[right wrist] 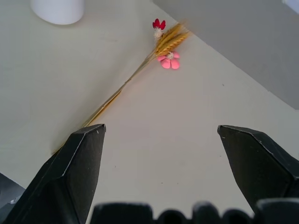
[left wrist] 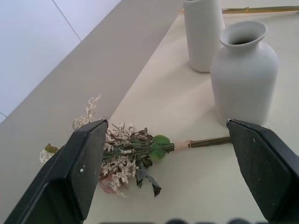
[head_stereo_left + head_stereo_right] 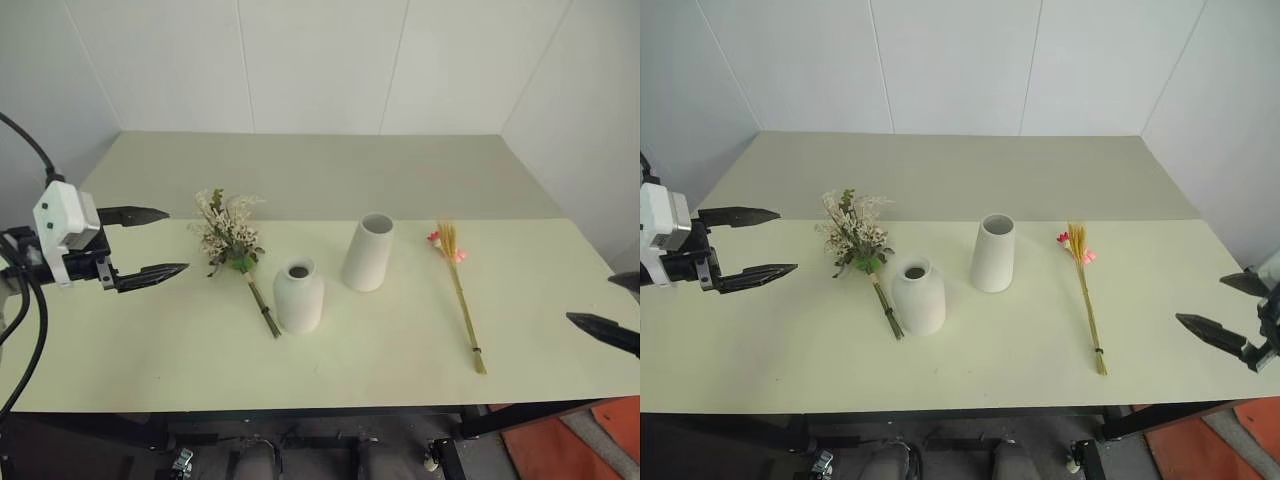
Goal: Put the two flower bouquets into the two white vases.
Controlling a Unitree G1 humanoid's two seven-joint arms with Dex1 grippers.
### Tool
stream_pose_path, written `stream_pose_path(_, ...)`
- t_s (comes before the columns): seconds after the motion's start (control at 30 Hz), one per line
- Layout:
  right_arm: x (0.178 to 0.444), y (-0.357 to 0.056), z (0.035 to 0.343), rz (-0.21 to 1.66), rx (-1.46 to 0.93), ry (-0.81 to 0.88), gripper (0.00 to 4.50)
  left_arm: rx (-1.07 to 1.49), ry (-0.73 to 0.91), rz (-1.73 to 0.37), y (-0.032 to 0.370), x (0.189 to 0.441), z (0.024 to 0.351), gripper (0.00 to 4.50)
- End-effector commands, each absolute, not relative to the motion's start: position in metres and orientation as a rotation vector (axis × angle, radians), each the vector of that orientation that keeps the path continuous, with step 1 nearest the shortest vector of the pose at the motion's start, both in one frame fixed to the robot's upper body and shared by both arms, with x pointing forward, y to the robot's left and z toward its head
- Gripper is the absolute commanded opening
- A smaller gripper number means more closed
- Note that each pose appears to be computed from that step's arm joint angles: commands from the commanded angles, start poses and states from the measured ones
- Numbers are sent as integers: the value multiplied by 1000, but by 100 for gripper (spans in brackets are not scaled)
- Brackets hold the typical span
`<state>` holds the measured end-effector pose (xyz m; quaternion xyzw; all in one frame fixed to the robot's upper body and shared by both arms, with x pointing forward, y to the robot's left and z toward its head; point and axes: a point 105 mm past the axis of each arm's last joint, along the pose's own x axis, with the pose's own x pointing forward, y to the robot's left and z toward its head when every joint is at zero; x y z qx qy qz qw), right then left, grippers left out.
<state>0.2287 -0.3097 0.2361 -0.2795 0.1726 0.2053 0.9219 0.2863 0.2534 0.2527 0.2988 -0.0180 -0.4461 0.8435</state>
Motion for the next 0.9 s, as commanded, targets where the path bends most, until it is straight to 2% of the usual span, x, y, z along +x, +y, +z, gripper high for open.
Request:
stream_pose_path(0.03, 255, -295, 220, 447, -503, 451, 450, 684, -89, -982, 242, 287, 263, 438)
stream_pose_path(0.2, 308, -279, 197, 411, -365, 538, 450, 724, -88, -1032, 230, 289, 261, 438)
stream_pose_path(0.37, 342, -271, 185, 389, -277, 608, 450, 725, -102, -1070, 220, 289, 260, 438)
stream_pose_path(0.57, 364, -266, 162, 352, -214, 723, 450, 732, -67, -1067, 220, 288, 249, 438)
stream_pose_path(0.77, 373, -257, 136, 359, -191, 828, 450, 723, -63, -1060, 219, 286, 246, 438)
stream_pose_path(0.9, 377, -261, 127, 324, -192, 864, 325, 719, -52, -1049, 220, 284, 242, 450)
